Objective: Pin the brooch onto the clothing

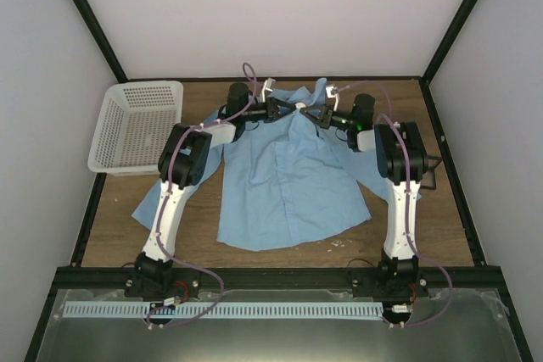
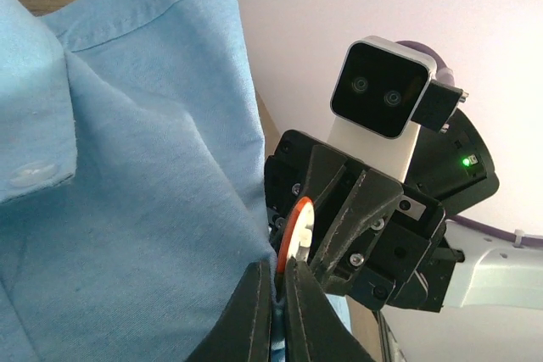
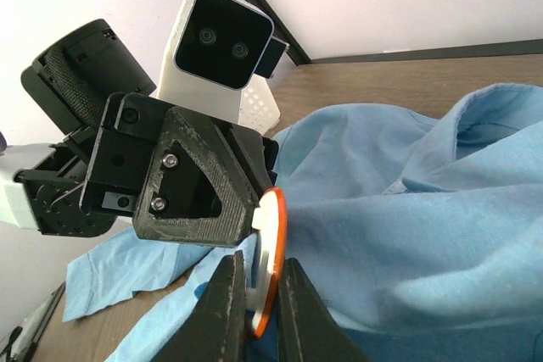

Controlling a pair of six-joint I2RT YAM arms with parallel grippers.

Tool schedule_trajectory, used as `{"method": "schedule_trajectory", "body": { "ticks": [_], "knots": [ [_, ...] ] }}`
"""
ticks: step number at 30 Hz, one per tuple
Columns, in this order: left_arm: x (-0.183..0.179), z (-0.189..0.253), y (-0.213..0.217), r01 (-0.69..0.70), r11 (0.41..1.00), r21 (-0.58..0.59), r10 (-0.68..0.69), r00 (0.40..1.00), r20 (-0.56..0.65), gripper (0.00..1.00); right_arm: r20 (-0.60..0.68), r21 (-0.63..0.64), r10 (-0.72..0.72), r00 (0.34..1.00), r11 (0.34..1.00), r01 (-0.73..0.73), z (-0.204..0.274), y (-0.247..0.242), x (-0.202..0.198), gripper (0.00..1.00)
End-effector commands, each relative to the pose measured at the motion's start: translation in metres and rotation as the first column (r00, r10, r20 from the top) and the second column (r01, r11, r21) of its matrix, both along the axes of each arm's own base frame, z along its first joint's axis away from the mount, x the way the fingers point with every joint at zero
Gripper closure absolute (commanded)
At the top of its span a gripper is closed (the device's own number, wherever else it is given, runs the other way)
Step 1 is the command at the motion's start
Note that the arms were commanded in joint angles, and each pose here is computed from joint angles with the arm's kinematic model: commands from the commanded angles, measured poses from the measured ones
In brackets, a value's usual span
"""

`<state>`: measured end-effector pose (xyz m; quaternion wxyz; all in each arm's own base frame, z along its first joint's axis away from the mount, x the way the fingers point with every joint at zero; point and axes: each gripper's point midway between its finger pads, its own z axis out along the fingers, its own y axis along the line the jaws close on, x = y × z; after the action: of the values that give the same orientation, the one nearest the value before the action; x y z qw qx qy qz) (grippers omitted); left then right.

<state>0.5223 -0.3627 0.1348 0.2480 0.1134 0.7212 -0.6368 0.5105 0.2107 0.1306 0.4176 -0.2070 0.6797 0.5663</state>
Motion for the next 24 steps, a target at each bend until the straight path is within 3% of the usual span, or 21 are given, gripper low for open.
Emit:
{"method": "schedule_trajectory", "body": {
  "ticks": [1,6,12,15,18,24],
  "knots": [
    [-0.007,0.003,-0.004,0.033,0.999,-0.032,-0.033,0.999,0.003,1.0,0.086,-0.038,-0.018,0.996,0.999,0.021,0.015,-0.002,0.008,0.95],
    [-0.009,0.009,-0.003,0.037,0.998,-0.051,-0.037,0.999,0.007,0.96,0.083,-0.035,-0.011,0.997,0.999,0.014,0.013,-0.002,0.007,0.95],
    [-0.009,0.014,0.001,0.029,0.997,-0.067,-0.03,1.0,-0.008,0.71,0.088,-0.035,-0.004,0.996,0.999,0.007,0.011,-0.001,0.006,0.97],
    [-0.009,0.022,0.005,0.022,0.997,-0.074,-0.022,1.0,0.008,0.64,0.09,-0.036,0.001,0.996,0.999,0.003,0.01,-0.001,0.006,0.98],
    [-0.007,0.019,0.008,0.011,0.998,-0.061,-0.01,1.0,0.01,0.65,0.093,-0.032,-0.001,0.996,0.999,0.004,0.01,-0.001,0.005,0.98],
    [-0.005,0.013,0.012,-0.004,0.997,-0.073,0.004,1.0,-0.008,0.82,0.098,-0.028,0.003,0.995,1.0,-0.001,0.012,-0.001,0.005,0.99]
  ]
}}
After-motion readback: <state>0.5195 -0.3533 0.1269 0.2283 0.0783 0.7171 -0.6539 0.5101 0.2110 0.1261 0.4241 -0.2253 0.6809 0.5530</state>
